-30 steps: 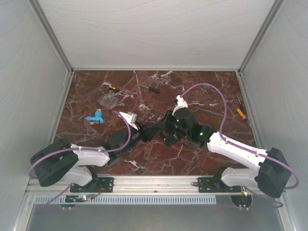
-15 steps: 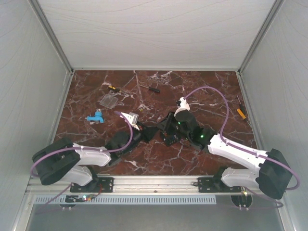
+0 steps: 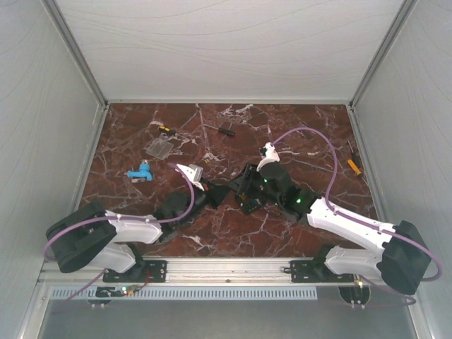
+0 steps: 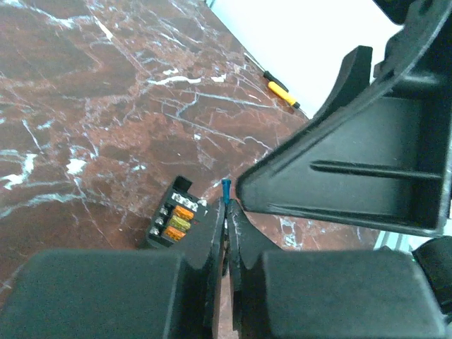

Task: Snap on the fuse box
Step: Pick up the fuse from the center of the board.

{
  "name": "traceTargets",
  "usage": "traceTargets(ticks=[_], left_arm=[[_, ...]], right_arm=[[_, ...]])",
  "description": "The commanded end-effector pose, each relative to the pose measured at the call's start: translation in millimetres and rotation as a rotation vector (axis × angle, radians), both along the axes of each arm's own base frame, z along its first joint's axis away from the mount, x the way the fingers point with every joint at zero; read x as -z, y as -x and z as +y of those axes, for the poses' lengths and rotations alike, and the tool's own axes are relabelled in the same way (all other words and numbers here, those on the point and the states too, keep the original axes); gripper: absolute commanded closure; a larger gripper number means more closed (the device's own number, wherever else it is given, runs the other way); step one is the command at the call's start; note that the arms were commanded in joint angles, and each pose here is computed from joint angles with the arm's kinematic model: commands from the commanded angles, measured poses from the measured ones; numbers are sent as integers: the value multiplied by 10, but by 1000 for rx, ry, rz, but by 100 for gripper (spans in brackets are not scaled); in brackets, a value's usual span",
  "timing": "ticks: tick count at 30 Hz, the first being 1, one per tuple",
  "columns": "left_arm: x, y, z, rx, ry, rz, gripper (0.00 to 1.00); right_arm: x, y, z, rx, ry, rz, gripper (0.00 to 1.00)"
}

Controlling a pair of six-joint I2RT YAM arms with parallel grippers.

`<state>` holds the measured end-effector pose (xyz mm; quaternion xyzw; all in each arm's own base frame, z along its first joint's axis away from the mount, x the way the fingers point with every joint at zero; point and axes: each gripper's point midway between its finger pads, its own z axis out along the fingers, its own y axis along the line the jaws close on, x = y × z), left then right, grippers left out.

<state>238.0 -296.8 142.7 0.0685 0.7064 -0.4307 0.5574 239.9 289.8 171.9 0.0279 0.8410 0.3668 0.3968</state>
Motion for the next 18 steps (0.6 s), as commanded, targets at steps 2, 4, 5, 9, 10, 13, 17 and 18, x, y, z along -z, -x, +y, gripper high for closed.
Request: traceTargets(ticks=[2, 4, 5, 9, 10, 13, 17, 18], left_arm=[[-391, -33, 24, 101, 61, -110, 100], [-409, 9, 61, 181, 66, -108, 100], [-431, 55, 65, 224, 69, -111, 100], [-533, 244, 95, 360, 68, -128, 100], [-568, 305, 104, 400, 70, -134, 100], [-680, 465, 136, 500, 83, -144, 100], [-774, 668, 144, 608, 110, -137, 100], [-792, 709, 138, 632, 115, -134, 100]], right_arm=[[-279, -25, -64, -156, 4, -157, 56], [-368, -3, -78, -273, 17, -236, 55], [-416, 31, -73, -332, 12, -270, 55], [-551, 150, -100, -506, 34, -369, 55], [-603, 196, -88, -551, 34, -393, 55], [-696, 324, -67, -667, 31, -447, 55], [-806, 485, -31, -781, -10, -488, 55], [-835, 524, -18, -805, -22, -493, 55]])
